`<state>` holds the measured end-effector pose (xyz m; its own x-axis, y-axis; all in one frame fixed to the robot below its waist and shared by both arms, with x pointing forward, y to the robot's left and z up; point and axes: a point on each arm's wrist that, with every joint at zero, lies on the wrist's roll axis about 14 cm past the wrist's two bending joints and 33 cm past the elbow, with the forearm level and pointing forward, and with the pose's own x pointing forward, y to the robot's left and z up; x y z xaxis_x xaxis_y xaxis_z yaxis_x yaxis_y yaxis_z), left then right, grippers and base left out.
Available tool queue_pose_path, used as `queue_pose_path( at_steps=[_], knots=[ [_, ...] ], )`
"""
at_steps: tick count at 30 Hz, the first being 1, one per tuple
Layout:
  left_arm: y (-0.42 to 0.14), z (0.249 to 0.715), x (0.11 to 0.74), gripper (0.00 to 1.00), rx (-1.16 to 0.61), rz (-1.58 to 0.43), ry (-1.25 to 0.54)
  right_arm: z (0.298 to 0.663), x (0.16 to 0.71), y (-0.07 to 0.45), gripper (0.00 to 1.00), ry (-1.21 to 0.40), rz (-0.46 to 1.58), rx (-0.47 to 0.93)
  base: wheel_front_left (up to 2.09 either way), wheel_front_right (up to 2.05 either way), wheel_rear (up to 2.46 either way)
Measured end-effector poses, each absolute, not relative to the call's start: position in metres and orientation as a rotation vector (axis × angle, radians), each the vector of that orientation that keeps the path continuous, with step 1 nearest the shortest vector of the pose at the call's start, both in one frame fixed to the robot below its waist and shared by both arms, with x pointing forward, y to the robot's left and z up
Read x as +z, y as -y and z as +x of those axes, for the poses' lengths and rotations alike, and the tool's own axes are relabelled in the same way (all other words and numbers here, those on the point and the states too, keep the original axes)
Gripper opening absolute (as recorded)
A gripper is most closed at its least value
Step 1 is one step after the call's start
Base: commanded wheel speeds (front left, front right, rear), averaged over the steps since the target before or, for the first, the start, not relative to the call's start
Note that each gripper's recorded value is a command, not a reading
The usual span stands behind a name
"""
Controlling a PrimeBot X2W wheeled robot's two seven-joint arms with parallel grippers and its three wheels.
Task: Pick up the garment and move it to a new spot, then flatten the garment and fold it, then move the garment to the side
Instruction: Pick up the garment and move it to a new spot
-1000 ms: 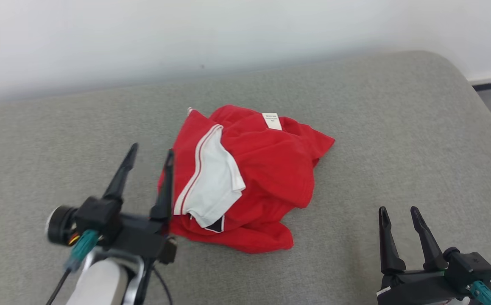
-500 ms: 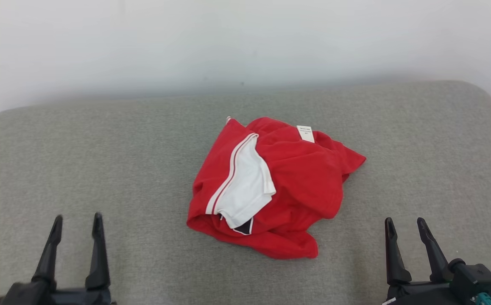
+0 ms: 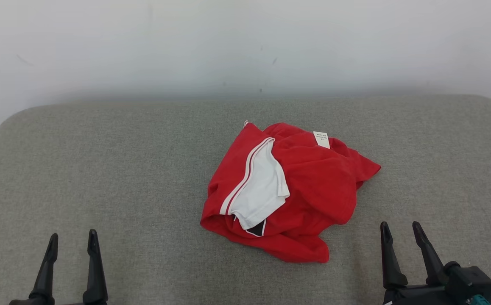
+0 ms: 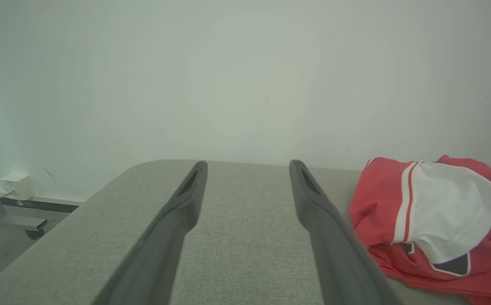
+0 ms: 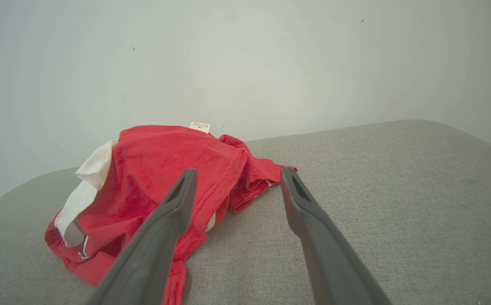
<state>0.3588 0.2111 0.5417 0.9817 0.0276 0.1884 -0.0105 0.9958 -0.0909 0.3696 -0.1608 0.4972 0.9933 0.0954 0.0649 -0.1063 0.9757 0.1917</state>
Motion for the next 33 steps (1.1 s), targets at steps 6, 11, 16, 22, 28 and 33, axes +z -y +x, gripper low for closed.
queue_pose_path(
  at_steps=[6, 11, 16, 22, 28, 33],
  knots=[
    [-0.207, 0.362, 0.535, 1.0, 0.003, -0.093, 0.173, 0.367, 0.497, 0.164, 1.0, 0.056, 0.196, 0.092, 0.0, 0.0, 0.0],
    [-0.187, 0.376, 0.543, 1.0, -0.069, -0.09, 0.196, 0.366, 0.496, 0.167, 1.0, 0.055, 0.195, 0.081, 0.0, 0.0, 0.0],
    [-0.133, 0.406, 0.565, 1.0, -0.238, -0.09, 0.253, 0.365, 0.496, 0.176, 1.0, 0.055, 0.195, 0.053, 0.0, 0.0, 0.0],
    [-0.052, 0.43, 0.579, 1.0, -0.466, -0.093, 0.271, 0.361, 0.492, 0.192, 1.0, 0.046, 0.203, 0.002, 0.0, 0.0, 0.0],
    [0.006, 0.436, 0.564, 1.0, -0.633, -0.086, 0.199, 0.36, 0.489, 0.204, 1.0, 0.041, 0.215, -0.038, 0.0, 0.0, 0.0],
    [0.027, 0.44, 0.531, 1.0, -0.697, -0.063, 0.085, 0.355, 0.485, 0.217, 1.0, 0.029, 0.219, -0.083, 0.0, 0.0, 0.0]
  ],
)
